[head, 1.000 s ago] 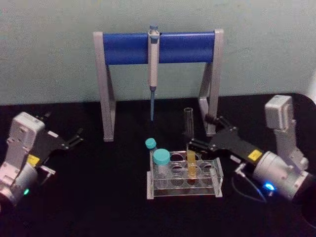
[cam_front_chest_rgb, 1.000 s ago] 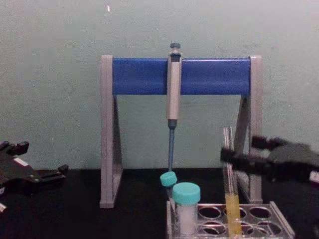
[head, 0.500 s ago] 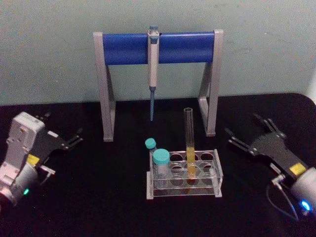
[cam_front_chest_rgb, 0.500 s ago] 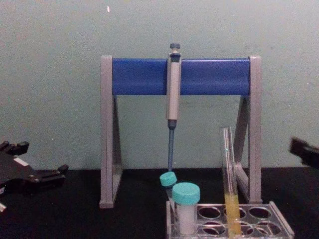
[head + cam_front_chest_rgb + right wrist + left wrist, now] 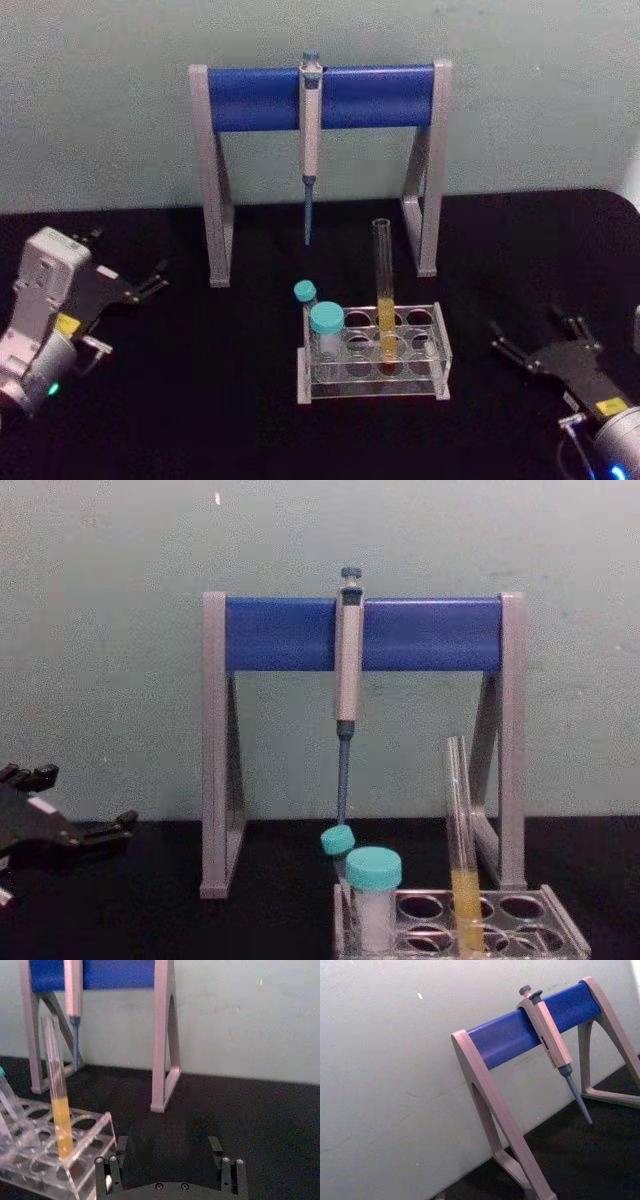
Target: Pick up the test tube from the test tube rack, shake it, then place it back into the test tube rack.
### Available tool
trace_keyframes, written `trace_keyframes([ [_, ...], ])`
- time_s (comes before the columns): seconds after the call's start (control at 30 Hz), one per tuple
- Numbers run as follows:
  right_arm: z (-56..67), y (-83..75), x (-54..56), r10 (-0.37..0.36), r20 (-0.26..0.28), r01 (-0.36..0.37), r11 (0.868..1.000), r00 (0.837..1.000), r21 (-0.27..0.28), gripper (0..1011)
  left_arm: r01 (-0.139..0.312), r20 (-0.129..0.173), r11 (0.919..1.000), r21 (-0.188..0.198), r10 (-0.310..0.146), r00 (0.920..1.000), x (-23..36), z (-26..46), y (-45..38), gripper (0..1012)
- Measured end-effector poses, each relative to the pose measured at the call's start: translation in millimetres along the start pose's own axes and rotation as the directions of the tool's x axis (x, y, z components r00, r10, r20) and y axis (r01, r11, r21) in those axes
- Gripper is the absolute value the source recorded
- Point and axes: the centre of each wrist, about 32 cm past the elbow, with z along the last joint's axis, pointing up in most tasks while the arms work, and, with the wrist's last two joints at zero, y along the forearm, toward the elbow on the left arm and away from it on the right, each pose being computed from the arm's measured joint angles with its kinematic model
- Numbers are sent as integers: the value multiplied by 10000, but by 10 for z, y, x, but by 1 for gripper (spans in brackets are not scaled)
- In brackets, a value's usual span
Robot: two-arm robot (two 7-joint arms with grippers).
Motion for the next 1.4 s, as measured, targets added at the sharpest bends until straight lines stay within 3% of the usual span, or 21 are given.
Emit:
trace_keyframes([
  [0.07,-74,15,-13,-46,-68,44,9996,10000,-279,1000,0,0,10000,0,0,10000,0,0,0,1010],
  [0.33,-164,62,-26,-39,-90,33,9978,10000,-662,1000,0,0,10000,0,0,10000,0,0,0,1010],
  [1.4,-155,52,-25,-53,-87,47,9980,9999,-628,1000,0,0,10000,0,0,10000,0,0,0,1010],
])
